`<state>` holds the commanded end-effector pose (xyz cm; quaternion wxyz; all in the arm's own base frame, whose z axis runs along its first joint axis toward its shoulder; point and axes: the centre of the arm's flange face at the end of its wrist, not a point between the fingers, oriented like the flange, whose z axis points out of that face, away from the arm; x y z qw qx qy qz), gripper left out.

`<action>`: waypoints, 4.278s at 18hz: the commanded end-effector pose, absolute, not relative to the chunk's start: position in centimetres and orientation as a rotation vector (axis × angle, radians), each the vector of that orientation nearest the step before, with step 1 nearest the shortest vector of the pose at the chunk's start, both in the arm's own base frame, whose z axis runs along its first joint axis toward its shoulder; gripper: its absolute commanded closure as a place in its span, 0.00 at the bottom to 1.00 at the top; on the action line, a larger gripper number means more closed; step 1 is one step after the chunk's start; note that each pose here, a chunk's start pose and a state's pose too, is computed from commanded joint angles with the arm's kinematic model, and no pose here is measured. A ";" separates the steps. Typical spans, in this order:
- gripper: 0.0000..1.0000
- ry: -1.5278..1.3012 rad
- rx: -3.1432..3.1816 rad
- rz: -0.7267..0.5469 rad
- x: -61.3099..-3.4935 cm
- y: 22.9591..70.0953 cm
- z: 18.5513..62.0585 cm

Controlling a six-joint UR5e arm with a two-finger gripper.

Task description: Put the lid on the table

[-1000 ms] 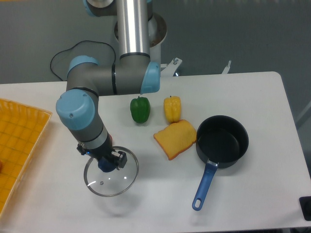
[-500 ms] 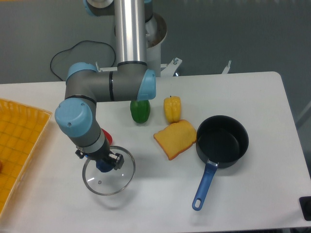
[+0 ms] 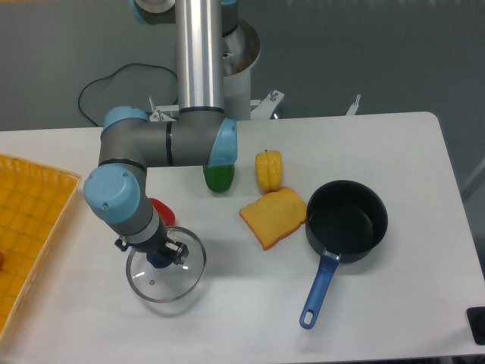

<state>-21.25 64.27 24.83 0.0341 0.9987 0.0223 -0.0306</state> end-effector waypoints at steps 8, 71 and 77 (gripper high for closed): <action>0.47 0.078 3.068 -0.089 -21.4 64.6 24.3; 0.00 -0.327 3.067 -0.199 -21.6 64.2 29.1; 0.00 -0.601 2.987 -0.199 -22.9 62.0 32.0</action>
